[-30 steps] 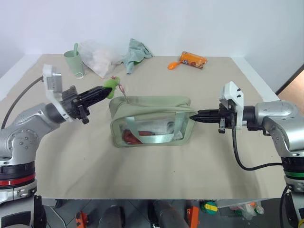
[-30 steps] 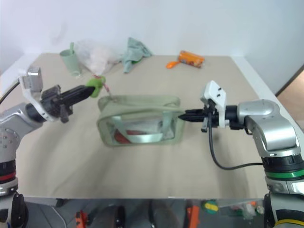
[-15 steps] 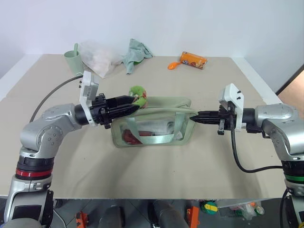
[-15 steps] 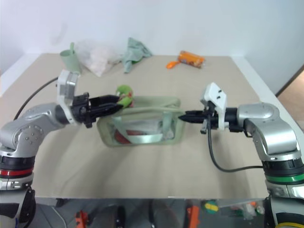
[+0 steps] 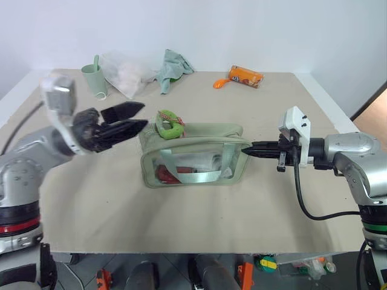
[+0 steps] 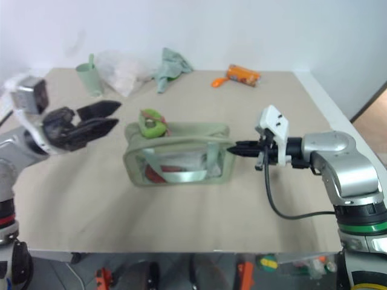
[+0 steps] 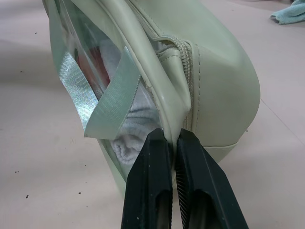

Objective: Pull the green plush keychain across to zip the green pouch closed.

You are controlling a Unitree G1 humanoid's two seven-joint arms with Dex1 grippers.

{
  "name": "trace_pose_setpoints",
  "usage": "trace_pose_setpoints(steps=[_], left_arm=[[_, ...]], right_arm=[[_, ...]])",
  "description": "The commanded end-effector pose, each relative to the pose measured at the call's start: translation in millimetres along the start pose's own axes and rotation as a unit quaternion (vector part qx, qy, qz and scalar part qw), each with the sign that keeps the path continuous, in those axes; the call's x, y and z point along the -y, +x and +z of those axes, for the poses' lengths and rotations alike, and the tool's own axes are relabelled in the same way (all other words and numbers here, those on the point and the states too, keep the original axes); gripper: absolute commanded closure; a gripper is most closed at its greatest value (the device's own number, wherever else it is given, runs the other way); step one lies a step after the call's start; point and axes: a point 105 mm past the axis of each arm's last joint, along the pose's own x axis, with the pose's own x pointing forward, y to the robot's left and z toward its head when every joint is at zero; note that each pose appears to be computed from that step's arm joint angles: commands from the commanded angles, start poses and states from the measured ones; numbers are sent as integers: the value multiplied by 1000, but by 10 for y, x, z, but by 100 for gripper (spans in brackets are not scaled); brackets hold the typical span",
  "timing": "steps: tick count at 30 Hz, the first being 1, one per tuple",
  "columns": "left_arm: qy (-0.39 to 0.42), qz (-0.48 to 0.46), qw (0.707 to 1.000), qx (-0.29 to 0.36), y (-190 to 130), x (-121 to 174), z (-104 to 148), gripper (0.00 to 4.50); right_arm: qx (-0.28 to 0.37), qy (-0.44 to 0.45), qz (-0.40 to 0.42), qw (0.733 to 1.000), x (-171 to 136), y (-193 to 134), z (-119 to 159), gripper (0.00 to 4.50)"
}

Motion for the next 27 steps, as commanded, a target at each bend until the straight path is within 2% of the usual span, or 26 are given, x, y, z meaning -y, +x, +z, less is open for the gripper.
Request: trace_pose_setpoints(steps=[1, 4, 9, 18, 22, 27], left_arm=[[9, 26, 999, -38, -191, 12, -102, 79], [-1, 60, 993, -106, -350, -35, -434, 79], [-29, 79, 986, -142, -395, -74, -768, 79], [-41, 67, 989, -127, -185, -103, -921, 79], [-42, 55, 991, -119, -139, -102, -927, 190], [-36, 58, 991, -119, -121, -120, -908, 359]], right_arm=[[3, -15, 4, 1000, -3, -5, 73, 450], [3, -15, 6, 1000, -6, 1, 71, 450], [2, -16, 8, 1000, -5, 3, 78, 450], [1, -18, 5, 1000, -6, -15, 80, 450], [0, -16, 2, 1000, -10, -31, 70, 450], [-1, -16, 0, 1000, -12, -36, 67, 450]])
